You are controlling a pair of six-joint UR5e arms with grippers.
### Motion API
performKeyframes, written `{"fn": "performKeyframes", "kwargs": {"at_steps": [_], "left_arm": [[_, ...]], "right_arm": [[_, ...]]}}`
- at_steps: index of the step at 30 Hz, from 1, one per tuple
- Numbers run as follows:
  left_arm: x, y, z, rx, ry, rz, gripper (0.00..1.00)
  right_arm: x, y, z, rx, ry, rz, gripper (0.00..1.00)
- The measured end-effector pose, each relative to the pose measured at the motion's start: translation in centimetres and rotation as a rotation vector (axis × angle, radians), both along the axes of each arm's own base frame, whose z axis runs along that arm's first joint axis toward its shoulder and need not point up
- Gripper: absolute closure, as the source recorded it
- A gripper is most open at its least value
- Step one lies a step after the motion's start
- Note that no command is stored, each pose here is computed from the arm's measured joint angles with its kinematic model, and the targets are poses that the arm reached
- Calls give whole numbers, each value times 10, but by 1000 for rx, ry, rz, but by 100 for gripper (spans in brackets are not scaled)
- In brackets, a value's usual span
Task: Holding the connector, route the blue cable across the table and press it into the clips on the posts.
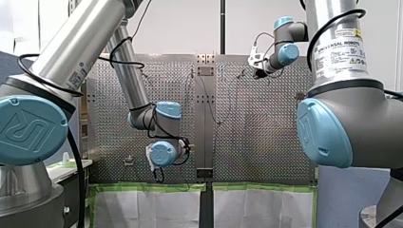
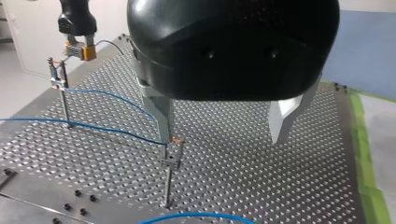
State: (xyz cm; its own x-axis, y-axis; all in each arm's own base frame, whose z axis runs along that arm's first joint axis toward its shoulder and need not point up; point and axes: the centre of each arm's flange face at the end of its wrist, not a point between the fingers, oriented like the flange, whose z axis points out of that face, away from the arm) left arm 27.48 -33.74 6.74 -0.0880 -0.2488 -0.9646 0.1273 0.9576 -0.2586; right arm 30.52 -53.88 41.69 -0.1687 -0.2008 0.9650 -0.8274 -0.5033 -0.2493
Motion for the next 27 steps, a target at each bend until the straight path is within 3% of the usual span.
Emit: {"fn": "performKeyframes", "kwargs": {"at_steps": [27], "left_arm": [[-2,1,-2,15,17,0,0]], "right_arm": [[0,2,0,7,5,-1,100]]}}
